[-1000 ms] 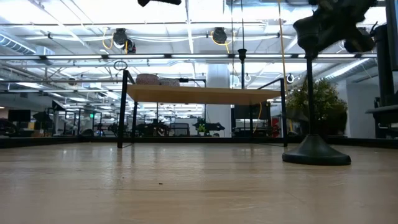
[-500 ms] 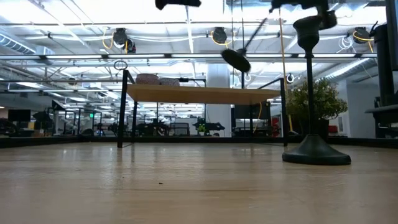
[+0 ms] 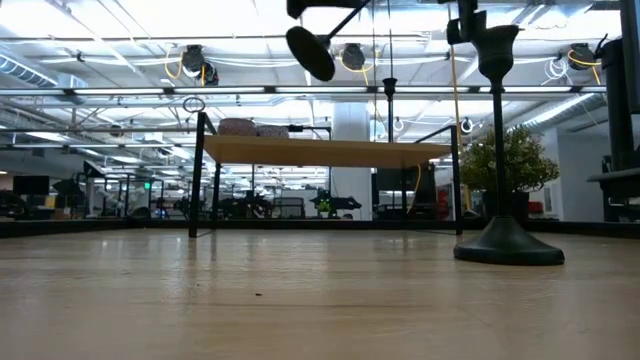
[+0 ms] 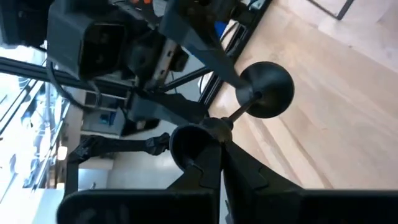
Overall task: Pick & Place candle stick holders
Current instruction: Put the top black candle holder on the shelf aligned with the other black candle holder
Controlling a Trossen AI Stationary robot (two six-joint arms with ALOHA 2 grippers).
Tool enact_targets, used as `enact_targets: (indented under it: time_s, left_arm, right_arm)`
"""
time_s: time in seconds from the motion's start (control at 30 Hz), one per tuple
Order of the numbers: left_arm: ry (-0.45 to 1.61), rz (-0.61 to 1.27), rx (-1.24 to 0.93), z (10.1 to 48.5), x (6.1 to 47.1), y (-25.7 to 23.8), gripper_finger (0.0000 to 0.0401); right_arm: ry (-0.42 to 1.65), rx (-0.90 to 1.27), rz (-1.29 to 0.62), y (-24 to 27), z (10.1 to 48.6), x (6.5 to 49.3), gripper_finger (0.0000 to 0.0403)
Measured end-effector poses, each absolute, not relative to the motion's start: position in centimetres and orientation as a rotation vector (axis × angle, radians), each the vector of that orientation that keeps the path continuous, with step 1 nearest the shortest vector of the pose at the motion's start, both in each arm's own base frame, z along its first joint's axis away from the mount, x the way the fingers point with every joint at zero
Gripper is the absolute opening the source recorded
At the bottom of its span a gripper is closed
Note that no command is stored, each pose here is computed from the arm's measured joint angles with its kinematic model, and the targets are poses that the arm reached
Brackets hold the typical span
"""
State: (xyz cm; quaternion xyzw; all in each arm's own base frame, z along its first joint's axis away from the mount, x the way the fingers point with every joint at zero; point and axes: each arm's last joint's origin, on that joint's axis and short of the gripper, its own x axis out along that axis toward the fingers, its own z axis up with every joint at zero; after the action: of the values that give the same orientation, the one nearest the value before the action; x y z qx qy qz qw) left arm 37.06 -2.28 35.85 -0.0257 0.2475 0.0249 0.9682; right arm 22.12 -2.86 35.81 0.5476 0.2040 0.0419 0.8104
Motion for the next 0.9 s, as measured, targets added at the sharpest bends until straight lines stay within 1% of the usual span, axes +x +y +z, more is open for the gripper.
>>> enact_targets:
  time_s: [0.1, 0.27, 0.4, 0.53, 0.6, 0.7, 0.8, 0.9]
  left_arm:
    - [0.578, 0.056, -0.044, 35.5, 37.7, -2.2, 0.0241]
    - [0.611, 0.071, -0.063, 35.6, 38.9, -2.0, 0.0241]
    - [0.653, 0.094, -0.102, 35.0, 39.5, -1.7, 0.0241]
    - [0.679, 0.118, -0.129, 34.8, 39.3, -1.2, 0.0235]
    - [0.686, 0.122, -0.149, 34.7, 39.3, -0.9, 0.0218]
    - [0.687, 0.093, -0.167, 34.6, 39.4, -0.6, 0.0174]
    - [0.684, 0.062, -0.184, 34.7, 39.4, -0.5, 0.0121]
    - [0.685, 0.026, -0.218, 34.7, 39.4, -0.3, 0.0059]
  right_arm:
    - [0.447, 1.173, 0.103, -2.9, 35.5, 22.7, 0.0]
    - [0.448, 1.173, 0.118, -3.0, 35.4, 23.2, 0.0]
    - [0.449, 1.171, 0.117, -3.0, 35.4, 23.2, 0.0]
    - [0.442, 1.168, 0.122, -3.0, 35.5, 23.2, 0.0]
    - [0.444, 1.167, 0.119, -3.0, 35.4, 23.2, 0.0]
    - [0.45, 1.164, 0.116, -3.0, 35.3, 23.1, 0.0]
    - [0.45, 1.159, 0.116, -3.0, 35.3, 23.1, 0.0]
    - [0.454, 1.155, 0.114, -3.0, 35.3, 23.1, 0.0]
